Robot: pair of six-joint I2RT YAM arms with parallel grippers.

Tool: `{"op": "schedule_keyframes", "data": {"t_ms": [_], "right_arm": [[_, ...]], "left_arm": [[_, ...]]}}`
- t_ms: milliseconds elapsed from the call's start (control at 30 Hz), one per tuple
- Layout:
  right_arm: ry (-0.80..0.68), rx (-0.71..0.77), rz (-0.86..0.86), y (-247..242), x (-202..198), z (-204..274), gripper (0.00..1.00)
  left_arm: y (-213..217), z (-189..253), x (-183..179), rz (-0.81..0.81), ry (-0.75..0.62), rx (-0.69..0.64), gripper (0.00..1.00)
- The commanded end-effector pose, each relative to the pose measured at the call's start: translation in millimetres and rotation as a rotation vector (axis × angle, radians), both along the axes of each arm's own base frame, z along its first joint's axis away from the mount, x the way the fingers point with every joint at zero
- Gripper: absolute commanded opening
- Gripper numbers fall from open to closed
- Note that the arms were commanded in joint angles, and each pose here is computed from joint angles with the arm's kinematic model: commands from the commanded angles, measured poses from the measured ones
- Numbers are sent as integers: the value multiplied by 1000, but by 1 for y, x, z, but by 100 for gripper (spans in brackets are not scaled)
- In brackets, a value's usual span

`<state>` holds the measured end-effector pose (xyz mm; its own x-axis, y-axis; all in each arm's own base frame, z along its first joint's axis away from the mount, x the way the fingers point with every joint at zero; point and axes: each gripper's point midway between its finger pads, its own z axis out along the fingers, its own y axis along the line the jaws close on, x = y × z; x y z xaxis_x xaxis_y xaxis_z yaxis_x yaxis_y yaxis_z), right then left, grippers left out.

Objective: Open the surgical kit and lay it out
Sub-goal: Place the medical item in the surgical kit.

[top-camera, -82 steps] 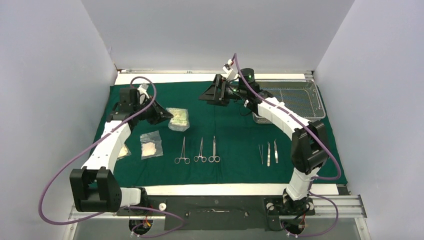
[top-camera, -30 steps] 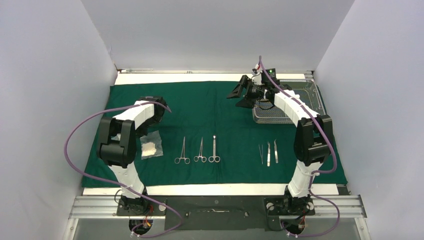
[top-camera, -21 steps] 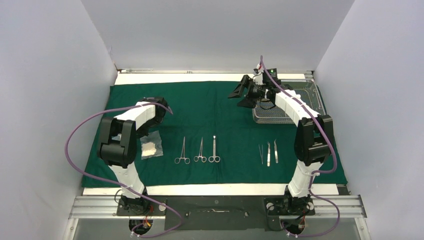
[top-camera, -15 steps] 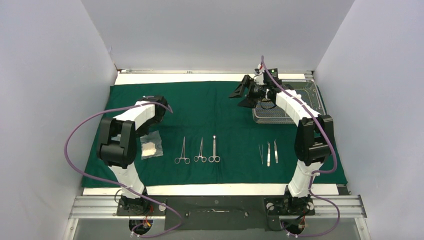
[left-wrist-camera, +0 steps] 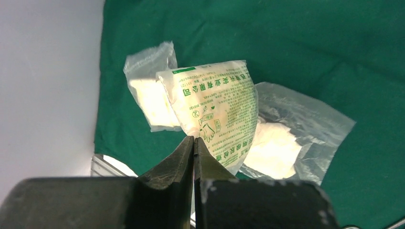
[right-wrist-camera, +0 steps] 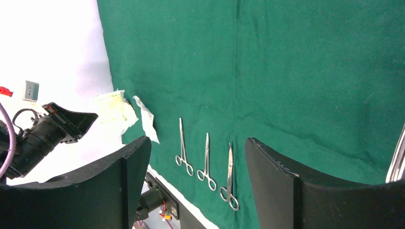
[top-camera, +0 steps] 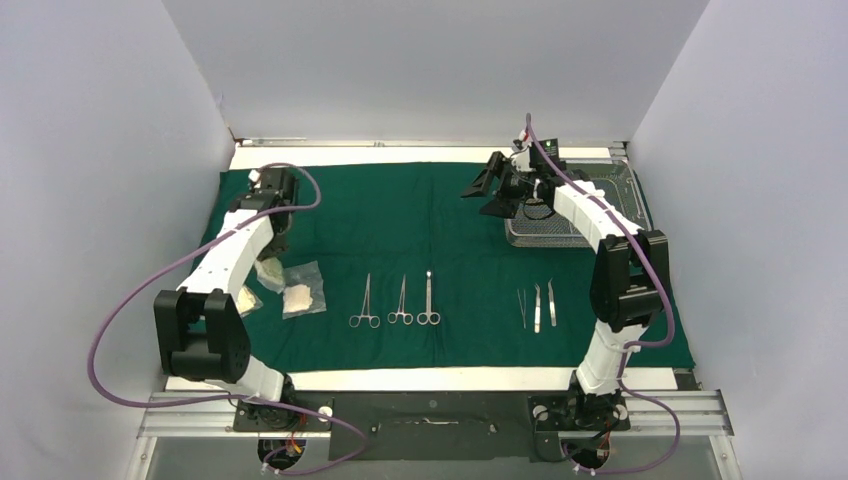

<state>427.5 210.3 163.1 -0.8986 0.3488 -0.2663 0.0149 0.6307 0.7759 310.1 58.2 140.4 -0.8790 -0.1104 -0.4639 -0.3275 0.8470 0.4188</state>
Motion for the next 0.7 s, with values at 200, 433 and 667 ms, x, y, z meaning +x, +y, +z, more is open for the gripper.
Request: {"op": "schedule_keyframes", "data": {"t_ms": [200, 433, 667], "right_arm": [[-50, -8, -29, -8, -6, 15, 68], [-44, -13, -36, -10, -10, 13, 68], [-44, -9, -43, -9, -7, 13, 68]], "left_arm": [[-6, -44, -13, -57, 86, -145, 0], [-1, -64, -21, -52, 137, -151, 0], [26, -42, -20, 51, 122, 3, 42]]}}
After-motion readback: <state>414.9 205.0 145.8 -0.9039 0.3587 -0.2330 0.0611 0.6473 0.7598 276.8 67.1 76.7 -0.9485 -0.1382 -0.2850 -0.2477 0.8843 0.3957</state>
